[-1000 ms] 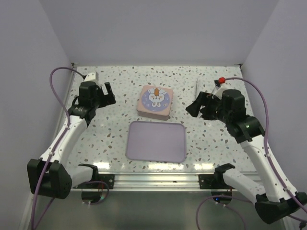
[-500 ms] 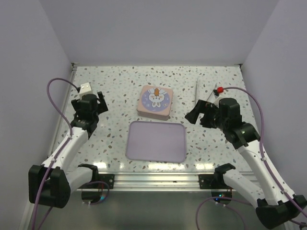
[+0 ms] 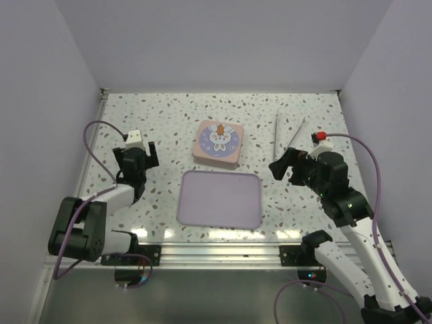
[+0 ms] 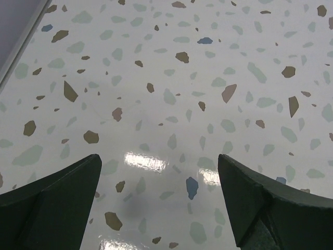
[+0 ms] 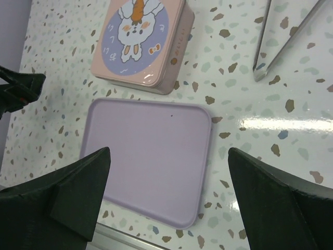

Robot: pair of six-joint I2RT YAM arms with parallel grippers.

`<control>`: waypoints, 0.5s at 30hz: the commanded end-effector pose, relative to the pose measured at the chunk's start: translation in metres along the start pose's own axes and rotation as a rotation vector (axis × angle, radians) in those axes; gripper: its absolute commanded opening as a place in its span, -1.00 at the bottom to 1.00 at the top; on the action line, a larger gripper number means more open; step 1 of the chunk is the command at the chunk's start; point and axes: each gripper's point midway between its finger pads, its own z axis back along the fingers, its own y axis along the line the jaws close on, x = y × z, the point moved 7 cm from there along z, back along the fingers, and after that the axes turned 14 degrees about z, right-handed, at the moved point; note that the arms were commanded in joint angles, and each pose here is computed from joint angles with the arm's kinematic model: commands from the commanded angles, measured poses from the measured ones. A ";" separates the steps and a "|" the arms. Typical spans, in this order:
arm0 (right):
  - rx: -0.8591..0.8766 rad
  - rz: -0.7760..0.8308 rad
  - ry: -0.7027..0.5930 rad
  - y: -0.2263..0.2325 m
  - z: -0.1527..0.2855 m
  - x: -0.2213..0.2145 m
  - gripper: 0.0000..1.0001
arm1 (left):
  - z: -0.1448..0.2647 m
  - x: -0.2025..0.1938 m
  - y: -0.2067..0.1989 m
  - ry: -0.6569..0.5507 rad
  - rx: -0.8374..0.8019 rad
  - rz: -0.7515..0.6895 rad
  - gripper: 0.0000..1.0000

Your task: Pack the cookies

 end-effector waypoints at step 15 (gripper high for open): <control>-0.069 0.119 -0.126 -0.017 -0.032 -0.001 0.97 | -0.024 0.009 -0.002 -0.254 -0.053 -0.086 1.00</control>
